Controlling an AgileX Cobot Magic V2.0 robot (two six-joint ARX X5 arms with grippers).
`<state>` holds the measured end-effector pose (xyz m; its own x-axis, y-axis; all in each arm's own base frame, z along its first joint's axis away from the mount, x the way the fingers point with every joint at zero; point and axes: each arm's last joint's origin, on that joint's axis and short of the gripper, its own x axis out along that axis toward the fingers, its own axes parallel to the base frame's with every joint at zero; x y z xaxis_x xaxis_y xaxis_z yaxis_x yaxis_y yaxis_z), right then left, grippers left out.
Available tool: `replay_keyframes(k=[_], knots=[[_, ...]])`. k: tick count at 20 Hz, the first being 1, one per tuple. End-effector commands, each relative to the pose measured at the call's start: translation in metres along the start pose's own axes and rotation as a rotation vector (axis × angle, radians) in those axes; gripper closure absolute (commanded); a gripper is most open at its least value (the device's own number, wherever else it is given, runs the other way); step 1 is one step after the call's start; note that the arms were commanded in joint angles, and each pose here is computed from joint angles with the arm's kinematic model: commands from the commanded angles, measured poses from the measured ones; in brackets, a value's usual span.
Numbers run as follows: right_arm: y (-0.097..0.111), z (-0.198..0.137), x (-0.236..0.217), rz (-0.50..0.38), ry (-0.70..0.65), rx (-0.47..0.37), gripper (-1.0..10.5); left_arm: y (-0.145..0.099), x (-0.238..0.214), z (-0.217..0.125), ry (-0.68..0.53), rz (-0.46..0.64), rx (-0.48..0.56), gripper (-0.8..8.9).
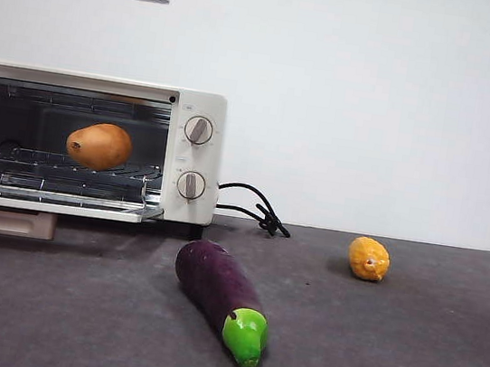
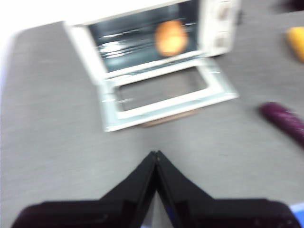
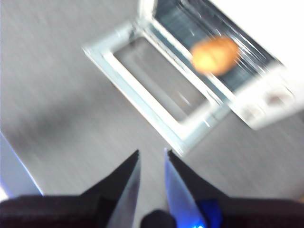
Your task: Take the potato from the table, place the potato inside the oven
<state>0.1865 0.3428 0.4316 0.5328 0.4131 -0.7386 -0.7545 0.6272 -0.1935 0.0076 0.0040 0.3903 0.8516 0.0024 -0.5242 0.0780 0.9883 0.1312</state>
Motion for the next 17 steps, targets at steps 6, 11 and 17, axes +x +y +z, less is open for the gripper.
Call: replay_keyframes(k=[6, 11, 17], knots=[[-0.002, -0.074, 0.008, -0.05, 0.019, -0.025, 8.5, 0.001, 0.019, 0.007, 0.08, 0.146, 0.058, 8.22], [-0.012, -0.158, 0.019, -0.057, -0.02, 0.009, 8.6, -0.008, 0.061, -0.002, 0.188, 0.16, 0.072, 8.23], [-0.052, -0.218, 0.009, -0.067, -0.056, 0.203, 8.6, -0.018, 0.127, -0.032, 0.278, 0.063, -0.019, 8.24]])
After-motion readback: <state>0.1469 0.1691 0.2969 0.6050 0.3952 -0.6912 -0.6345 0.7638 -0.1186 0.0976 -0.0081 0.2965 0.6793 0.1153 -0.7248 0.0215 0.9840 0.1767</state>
